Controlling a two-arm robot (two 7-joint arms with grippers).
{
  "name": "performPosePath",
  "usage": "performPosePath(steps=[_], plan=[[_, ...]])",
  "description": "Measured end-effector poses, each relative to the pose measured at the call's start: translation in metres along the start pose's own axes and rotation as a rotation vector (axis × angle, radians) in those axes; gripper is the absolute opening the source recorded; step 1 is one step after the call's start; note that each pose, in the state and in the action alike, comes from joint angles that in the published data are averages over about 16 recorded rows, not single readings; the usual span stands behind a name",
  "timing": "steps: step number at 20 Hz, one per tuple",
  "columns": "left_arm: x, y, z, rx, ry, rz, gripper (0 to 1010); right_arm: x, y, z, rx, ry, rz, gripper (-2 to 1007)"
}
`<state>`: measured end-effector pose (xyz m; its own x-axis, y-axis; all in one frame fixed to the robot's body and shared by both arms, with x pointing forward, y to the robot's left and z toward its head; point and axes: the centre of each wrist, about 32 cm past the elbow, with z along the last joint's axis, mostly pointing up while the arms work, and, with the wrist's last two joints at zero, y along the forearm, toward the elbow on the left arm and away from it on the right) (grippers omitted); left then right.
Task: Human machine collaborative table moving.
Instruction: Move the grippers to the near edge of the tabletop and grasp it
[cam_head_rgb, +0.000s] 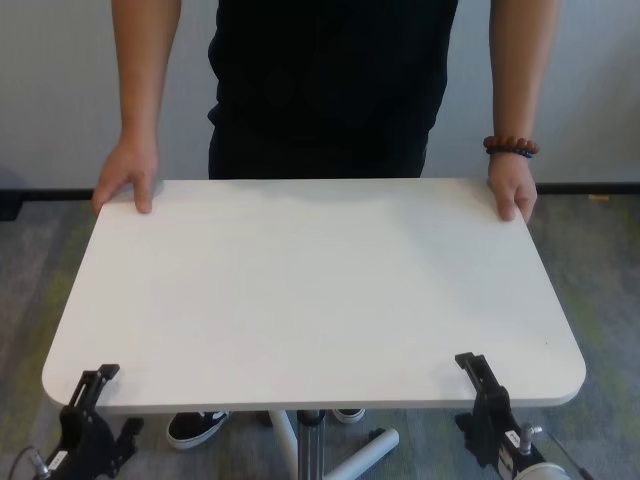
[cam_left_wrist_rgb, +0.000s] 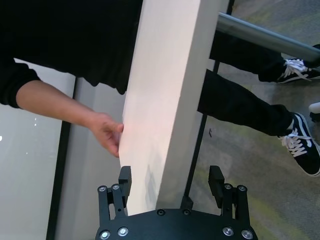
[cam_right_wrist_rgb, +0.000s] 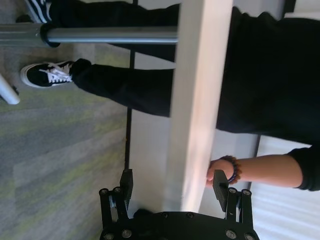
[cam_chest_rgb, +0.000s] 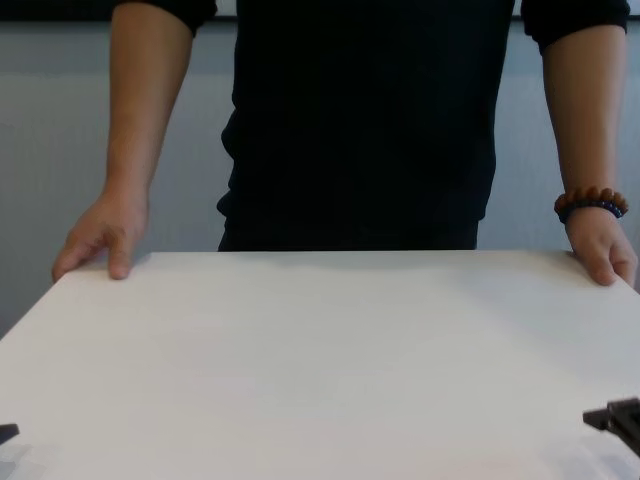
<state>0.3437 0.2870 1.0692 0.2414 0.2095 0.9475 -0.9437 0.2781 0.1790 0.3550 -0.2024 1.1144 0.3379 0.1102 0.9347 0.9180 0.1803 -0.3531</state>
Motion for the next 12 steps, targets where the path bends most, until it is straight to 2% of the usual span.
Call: performPosePath(steps=[6, 12], plan=[[-0.0024, 0.000, 0.0002, 0.001, 0.000, -0.002, 1000, -0.0090, 0.0004, 0.0023, -0.036, -0.020, -0.006, 1000], [-0.0060, -0.003, 0.0005, 0.002, -0.009, 0.008, 1000, -0.0138, 0.0016, 0.0020, -0.058, -0.031, -0.007, 1000]])
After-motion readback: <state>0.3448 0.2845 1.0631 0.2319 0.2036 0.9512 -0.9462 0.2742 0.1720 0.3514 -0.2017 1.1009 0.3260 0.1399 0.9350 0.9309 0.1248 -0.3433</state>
